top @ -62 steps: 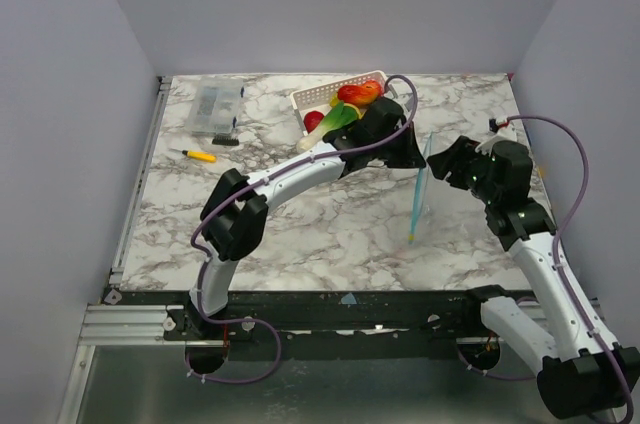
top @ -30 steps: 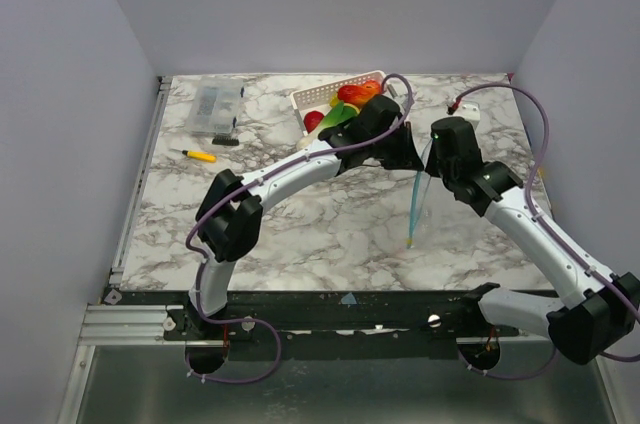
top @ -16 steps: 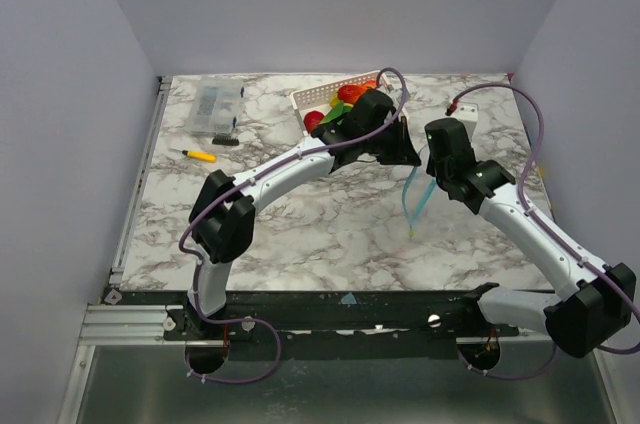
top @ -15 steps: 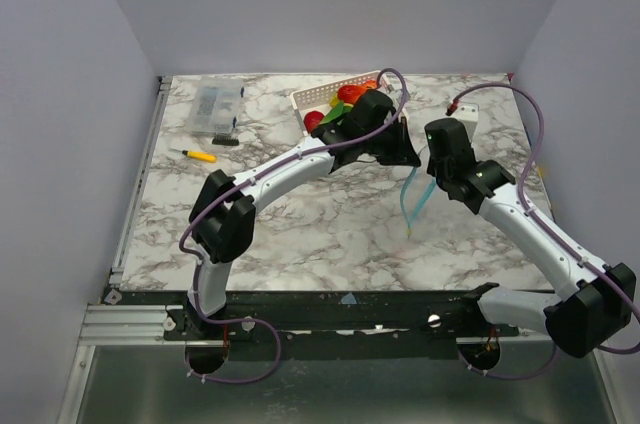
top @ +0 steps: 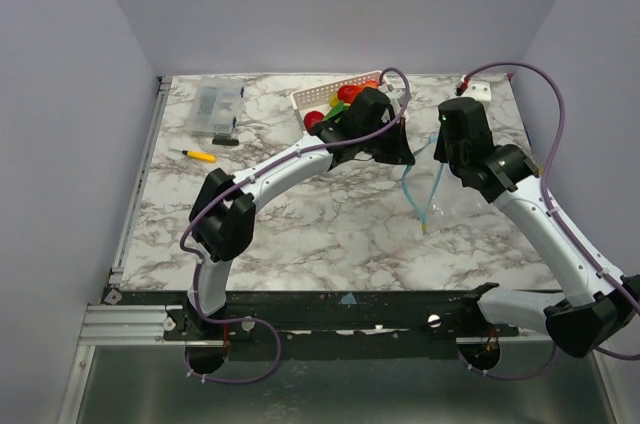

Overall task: Place the food in the zip-top bag and seal the zipper
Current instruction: Open the zipper of the food storage bag at the center of the board.

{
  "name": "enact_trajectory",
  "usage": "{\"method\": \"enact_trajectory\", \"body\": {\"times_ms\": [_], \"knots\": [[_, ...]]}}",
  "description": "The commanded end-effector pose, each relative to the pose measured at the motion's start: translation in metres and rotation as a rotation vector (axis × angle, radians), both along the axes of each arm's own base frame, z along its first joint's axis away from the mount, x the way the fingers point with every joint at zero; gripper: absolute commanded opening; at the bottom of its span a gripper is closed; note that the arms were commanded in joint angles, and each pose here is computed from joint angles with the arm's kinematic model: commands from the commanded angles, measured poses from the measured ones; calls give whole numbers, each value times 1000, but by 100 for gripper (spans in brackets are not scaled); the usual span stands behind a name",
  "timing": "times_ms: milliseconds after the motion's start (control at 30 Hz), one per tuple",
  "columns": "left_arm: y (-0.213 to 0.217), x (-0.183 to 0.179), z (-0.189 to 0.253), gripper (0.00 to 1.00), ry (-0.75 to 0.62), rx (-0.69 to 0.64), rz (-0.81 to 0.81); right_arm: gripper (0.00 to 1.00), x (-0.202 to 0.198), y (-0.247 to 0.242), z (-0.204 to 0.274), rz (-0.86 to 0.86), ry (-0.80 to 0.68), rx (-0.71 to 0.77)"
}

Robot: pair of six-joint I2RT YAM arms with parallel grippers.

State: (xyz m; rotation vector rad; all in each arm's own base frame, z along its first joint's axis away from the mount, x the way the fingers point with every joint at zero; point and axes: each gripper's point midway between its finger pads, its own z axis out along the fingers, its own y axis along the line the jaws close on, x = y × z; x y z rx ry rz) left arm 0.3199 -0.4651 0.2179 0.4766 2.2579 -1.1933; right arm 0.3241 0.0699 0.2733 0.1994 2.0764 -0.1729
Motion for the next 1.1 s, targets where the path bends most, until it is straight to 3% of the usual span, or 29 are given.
{"method": "enact_trajectory", "body": {"times_ms": [0, 200, 333, 567, 933, 1033, 1067], "knots": [[8, 20, -24, 0, -23, 87, 30, 1, -19, 16, -20, 119, 162, 21], [1, 8, -5, 0, 21, -5, -19, 1, -24, 7, -45, 89, 217, -32], [-6, -3, -5, 0, 113, -81, -24, 19, -24, 2, -53, 33, 213, -25], [-5, -17, -9, 0, 210, -149, -4, 53, -20, 8, -69, -118, 189, 128], [0, -14, -13, 0, 208, -91, -7, 49, -37, 19, -113, -61, 285, 165], [-1, -12, -16, 0, 199, -83, -9, 37, -41, 11, -109, -60, 281, 122], [-1, -11, -17, 0, 196, -79, -11, 28, -41, 7, -106, -58, 273, 103]]}}
